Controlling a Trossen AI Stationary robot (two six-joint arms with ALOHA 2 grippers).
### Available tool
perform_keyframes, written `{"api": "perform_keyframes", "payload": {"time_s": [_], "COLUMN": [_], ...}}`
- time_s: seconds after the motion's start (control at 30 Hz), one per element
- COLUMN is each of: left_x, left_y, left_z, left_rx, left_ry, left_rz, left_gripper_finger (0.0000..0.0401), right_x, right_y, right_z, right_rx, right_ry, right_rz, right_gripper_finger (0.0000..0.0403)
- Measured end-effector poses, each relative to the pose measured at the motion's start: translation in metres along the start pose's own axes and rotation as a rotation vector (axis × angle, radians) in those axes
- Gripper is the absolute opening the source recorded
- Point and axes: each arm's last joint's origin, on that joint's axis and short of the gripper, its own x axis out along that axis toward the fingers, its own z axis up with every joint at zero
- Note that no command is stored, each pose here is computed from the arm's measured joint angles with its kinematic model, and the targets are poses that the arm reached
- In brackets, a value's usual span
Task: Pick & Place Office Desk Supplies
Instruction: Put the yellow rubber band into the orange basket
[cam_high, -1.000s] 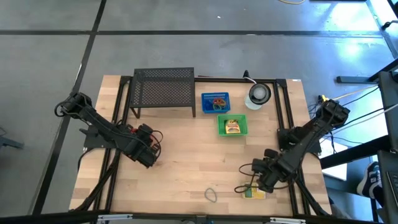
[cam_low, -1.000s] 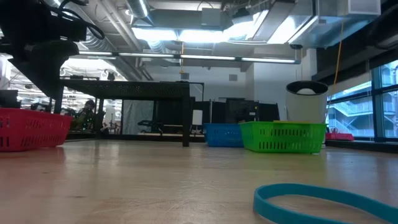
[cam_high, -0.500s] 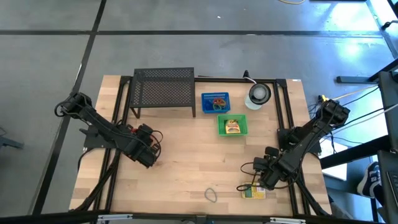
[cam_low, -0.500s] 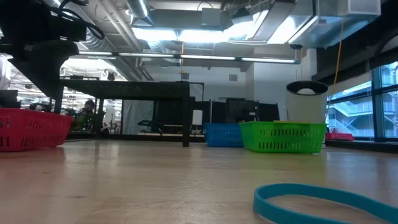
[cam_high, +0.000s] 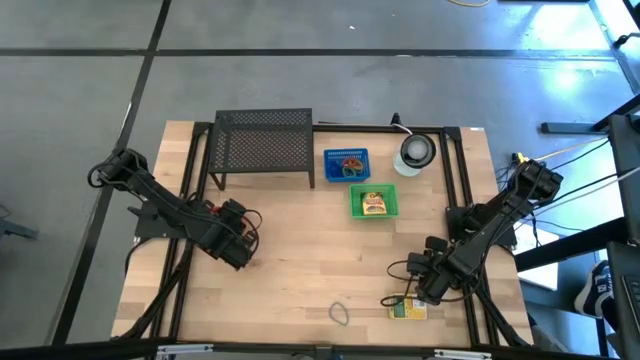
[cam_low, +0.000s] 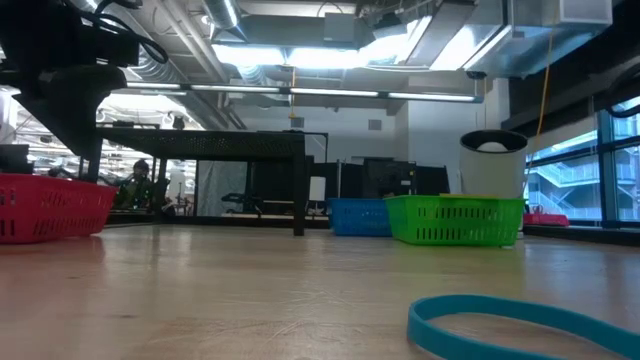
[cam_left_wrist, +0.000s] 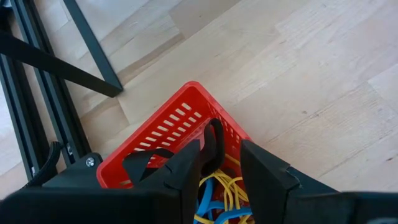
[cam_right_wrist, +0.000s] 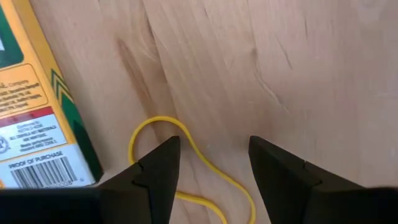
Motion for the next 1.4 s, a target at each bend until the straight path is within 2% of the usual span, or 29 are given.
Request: {"api": "perform_keyframes", "payload": {"time_s": [0.13,0.23,0.5,0.57,0.9,1.0,1.4], "left_x": [0.000,0.000,0.000,0.000,0.000,0.000,0.000], "left_y": [0.000,0.000,0.000,0.000,0.000,0.000,0.000], "left_z": [0.000,0.000,0.000,0.000,0.000,0.000,0.000], "left_rx": [0.000,0.000,0.000,0.000,0.000,0.000,0.000], "left_ry": [0.000,0.000,0.000,0.000,-0.001,-0.001,-0.002], "left_rz": [0.000,0.000,0.000,0.000,0.000,0.000,0.000], "left_gripper_finger": [0.0108,0.0108,0.0108,0.0108,0.0108,0.0108,0.0108], "right_x": [0.006,0.009,0.008,0.008,0.008,0.008,0.008], "right_y": [0.001,0.003,0.009,0.010,0.011,0.011,0.012], "right_z": [0.000,0.000,0.004,0.004,0.005,0.005,0.007], "right_rx": [-0.003,-0.004,-0.039,-0.057,0.040,0.121,0.137], "right_ry": [0.010,0.012,-0.024,-0.025,-0.028,-0.040,-0.075], "right_rz": [-0.028,-0.033,-0.009,0.000,0.019,0.016,0.015], "right_gripper_finger": [0.0183,0.0155,0.0030,0.0009,0.0008,0.0008,0.0003]}}
